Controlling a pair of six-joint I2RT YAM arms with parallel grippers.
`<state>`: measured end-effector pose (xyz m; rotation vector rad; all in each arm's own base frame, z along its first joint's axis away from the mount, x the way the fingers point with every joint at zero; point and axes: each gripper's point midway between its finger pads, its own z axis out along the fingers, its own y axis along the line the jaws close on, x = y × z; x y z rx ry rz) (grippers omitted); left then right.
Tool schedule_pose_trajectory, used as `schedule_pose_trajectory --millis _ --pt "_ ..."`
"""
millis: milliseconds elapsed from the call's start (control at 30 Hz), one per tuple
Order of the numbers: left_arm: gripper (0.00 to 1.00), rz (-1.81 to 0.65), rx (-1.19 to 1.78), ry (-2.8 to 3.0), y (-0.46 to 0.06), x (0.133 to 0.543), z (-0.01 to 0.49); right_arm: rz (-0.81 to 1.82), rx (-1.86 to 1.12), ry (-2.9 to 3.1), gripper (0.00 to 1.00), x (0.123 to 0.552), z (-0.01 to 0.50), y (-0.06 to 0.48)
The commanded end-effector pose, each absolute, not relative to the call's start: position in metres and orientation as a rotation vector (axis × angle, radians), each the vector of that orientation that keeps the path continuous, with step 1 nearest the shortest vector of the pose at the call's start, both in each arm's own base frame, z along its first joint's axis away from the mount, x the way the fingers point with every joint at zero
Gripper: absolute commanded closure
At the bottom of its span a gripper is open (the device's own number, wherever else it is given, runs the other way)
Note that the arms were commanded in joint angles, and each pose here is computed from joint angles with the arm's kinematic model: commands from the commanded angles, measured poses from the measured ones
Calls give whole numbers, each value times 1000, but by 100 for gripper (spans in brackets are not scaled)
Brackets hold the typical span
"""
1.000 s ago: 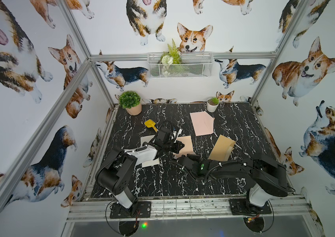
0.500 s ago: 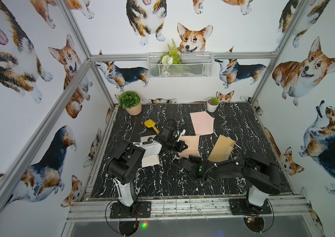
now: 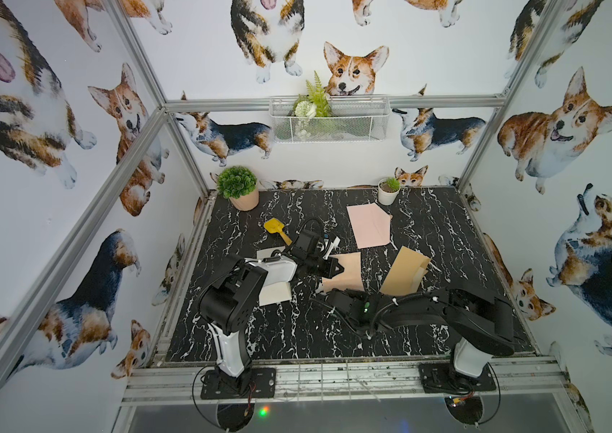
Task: Take the letter paper out of the envelope
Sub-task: Unfold the letter paper at the center of the board.
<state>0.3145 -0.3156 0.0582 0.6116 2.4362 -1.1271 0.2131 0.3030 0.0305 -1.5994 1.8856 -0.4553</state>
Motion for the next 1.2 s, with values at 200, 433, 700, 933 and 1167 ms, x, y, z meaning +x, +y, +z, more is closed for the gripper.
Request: schedule_pose_trajectory --millis 200,433,700,933,1167 --pt "100 -1012 588 2543 -306 319 40 -258 -1588 1980 60 196 24 316" --pt "100 -996 576 2560 -305 320 35 44 -1536 2063 51 174 35 326" --pt "100 -976 567 2566 -303 322 32 460 -1241 2094 58 188 82 321" --pt "100 -958 559 2565 -301 323 31 737 -991 2042 89 209 126 315" --pt "100 -952 558 2565 -301 323 30 840 -819 2027 92 227 161 303"
